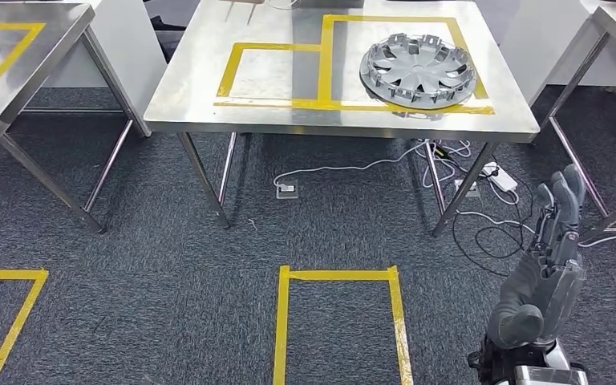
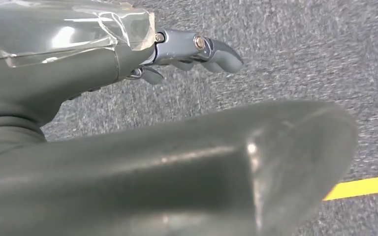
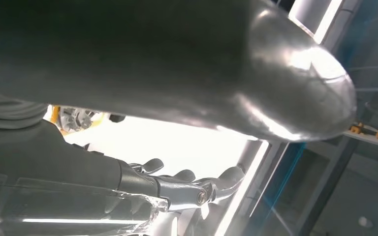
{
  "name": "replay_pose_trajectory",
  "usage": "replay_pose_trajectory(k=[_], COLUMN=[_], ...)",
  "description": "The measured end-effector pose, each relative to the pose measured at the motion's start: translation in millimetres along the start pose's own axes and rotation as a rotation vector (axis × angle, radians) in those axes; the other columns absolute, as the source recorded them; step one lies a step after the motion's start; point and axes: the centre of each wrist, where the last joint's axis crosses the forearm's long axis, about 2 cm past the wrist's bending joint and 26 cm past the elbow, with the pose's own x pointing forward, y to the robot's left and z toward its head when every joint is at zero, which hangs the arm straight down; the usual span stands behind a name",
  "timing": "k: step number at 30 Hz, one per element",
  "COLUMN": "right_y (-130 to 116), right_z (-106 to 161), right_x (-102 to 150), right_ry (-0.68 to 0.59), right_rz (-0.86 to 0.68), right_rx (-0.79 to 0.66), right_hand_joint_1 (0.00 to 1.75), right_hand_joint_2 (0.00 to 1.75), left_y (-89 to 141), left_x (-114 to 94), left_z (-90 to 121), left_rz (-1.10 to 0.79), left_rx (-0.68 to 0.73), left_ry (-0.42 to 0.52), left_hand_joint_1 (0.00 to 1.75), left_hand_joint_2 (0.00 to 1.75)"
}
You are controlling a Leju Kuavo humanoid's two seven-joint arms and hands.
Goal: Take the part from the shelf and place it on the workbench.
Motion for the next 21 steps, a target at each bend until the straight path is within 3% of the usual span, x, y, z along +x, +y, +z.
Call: replay_pose_trajectory(k=[6, 13, 19, 21], right_y=[-1.1, -3.0, -5.3, -5.0], right_z=[7.5, 38.2, 54.9, 61.0], right_x=[-1.0, -25.0, -36.7, -41.0], right_ry=[0.053, 0.279, 0.363, 0.442], right_rz=[0.007, 0.064, 0.103, 0.103], right_rx=[-0.007, 0.028, 0.056, 0.074], right_hand_joint_1=[0.0, 0.0, 0.0, 0.0], right_hand_joint_2=[0.0, 0.0, 0.0, 0.0], left_y=[-2.3, -7.6, -6.1, -5.8], left_x=[-1.6, -6.5, -9.1, -10.1], left_z=[-1.5, 1.8, 2.7, 3.2], left_rz=[-0.004, 0.004, -0.003, -0.002], left_rx=[-0.028, -0.056, -0.066, -0.068], left_ry=[0.006, 0.022, 0.028, 0.031], left_hand_joint_1=[0.0, 0.0, 0.0, 0.0], left_hand_joint_2=[0.0, 0.0, 0.0, 0.0])
